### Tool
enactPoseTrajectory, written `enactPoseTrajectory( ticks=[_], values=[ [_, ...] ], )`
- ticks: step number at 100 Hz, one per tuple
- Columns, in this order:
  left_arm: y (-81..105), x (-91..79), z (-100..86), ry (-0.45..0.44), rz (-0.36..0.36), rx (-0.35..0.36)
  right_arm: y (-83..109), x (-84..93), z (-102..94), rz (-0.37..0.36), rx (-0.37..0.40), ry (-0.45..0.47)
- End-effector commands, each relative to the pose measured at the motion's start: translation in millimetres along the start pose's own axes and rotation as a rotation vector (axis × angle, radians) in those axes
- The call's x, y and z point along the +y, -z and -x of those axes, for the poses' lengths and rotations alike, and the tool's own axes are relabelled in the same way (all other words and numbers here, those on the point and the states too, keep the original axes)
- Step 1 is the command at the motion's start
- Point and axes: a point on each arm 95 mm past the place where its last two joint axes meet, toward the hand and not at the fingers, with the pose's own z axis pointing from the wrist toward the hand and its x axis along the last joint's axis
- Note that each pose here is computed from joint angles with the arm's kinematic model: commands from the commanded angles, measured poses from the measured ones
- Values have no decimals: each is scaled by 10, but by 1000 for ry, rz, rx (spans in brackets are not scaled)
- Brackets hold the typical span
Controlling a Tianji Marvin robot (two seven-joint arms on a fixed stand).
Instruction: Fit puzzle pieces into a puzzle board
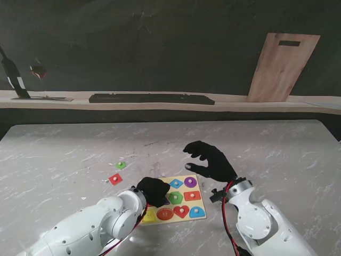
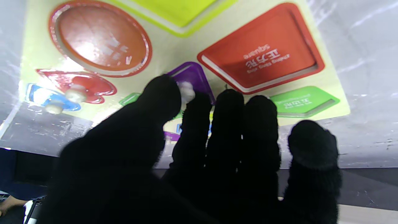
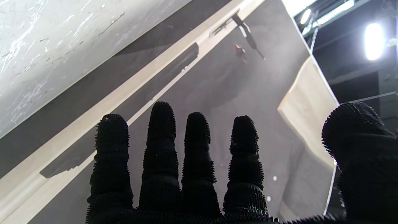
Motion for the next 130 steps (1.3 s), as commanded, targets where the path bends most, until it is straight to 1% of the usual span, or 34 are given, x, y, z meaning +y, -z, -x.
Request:
enactPoseTrajectory(
  ticks=[1,33,53,73,82,92,99,106,117,130],
  values=[
    [18,57,32,-6,25,4,12,-29,-23,2,5,-6],
    [36,54,37,-31,35,32,24,-17,-26,9,7,-5],
    [52,28,38,-20,0,51,29,-13,-28,12,9,-5],
    [54,3,39,20,-63,66,34,-11,-27,13,10,-5],
    [63,-14,55,42,-84,54,33,-12,-25,14,7,-4],
    [77,-46,81,93,-123,36,29,-14,-20,12,3,-6],
    [100,-86,116,112,-149,25,25,-17,-18,10,1,-8],
    [132,-138,172,111,-172,13,21,-20,-16,8,0,-9],
    [192,-236,313,65,-210,-12,15,-23,-12,5,0,-11],
    [249,-343,526,15,-242,-55,8,-27,-7,2,-3,-12]
  ],
)
